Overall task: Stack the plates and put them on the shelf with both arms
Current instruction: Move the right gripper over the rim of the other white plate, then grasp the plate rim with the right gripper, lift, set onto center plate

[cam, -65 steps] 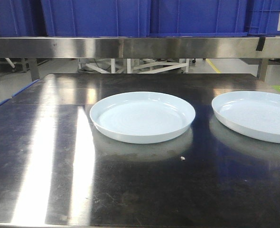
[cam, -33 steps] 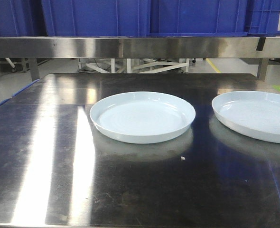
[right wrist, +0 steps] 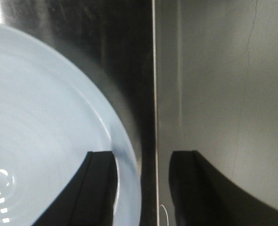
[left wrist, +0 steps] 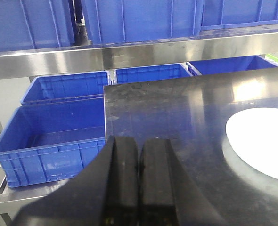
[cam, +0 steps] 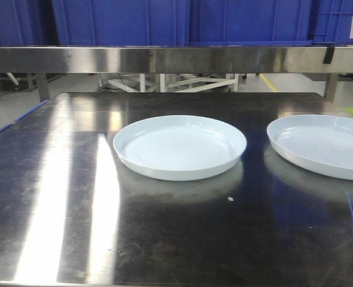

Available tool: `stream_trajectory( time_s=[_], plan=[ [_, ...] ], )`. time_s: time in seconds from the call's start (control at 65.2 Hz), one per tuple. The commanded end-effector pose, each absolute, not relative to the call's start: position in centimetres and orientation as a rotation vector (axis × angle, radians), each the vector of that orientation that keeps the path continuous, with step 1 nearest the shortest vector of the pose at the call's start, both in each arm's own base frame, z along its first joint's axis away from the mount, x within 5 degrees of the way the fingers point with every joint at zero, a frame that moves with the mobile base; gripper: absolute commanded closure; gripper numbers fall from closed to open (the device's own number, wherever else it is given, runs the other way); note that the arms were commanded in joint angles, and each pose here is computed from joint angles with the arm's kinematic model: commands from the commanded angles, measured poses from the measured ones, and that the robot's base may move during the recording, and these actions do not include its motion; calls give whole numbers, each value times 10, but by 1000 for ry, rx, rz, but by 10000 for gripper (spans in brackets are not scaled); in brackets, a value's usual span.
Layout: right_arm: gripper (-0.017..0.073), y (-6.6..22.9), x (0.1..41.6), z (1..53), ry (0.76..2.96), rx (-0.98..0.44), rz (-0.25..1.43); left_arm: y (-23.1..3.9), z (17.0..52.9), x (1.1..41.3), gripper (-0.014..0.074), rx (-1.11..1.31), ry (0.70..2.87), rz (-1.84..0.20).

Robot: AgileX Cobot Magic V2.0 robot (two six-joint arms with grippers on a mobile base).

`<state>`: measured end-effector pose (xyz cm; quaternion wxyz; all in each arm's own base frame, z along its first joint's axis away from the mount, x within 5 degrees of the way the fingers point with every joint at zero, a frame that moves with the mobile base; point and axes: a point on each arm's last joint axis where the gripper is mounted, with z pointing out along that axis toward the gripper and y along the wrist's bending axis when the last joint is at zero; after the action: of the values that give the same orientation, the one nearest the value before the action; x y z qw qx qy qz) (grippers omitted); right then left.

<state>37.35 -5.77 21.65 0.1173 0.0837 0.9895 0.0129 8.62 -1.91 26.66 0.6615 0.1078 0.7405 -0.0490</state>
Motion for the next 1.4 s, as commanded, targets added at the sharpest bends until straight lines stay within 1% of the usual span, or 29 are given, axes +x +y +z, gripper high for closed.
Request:
stream_trajectory(
  time_s=[0.0,0.245,0.307,0.445,0.476,0.706,0.844,0.967,1.013,1.105,1.166,1.258,1.381],
  plan=[
    [164,-59,377,240,2806,225,24,-20,285,87,512,221,1560,-128],
    [177,-56,379,238,2803,230,48,-20,285,87,512,221,1560,-128],
    [232,-56,379,238,2802,231,49,-20,285,87,512,221,1560,-128],
    [399,-55,379,238,2802,240,66,-20,285,87,512,221,1560,-128],
    [422,-55,379,238,2803,242,69,-20,285,87,512,221,1560,-128],
    [512,-59,377,240,2806,268,82,-20,285,87,512,221,1560,-128],
    [512,-69,371,253,2760,340,119,-20,285,87,512,221,1560,-128],
    [512,-79,361,274,2681,416,198,-20,285,87,512,221,1560,-128],
    [512,-79,358,282,2658,411,224,-20,285,87,512,221,1560,-128],
    [512,-70,352,299,2613,401,321,-20,285,87,512,221,1560,-128],
    [512,-56,351,305,2598,384,413,-20,285,87,512,221,1560,-128],
    [512,-29,354,309,2586,318,524,-20,285,87,512,221,1560,-128],
    [512,9,360,308,2581,195,560,-20,285,87,512,221,1560,-128]
  ],
)
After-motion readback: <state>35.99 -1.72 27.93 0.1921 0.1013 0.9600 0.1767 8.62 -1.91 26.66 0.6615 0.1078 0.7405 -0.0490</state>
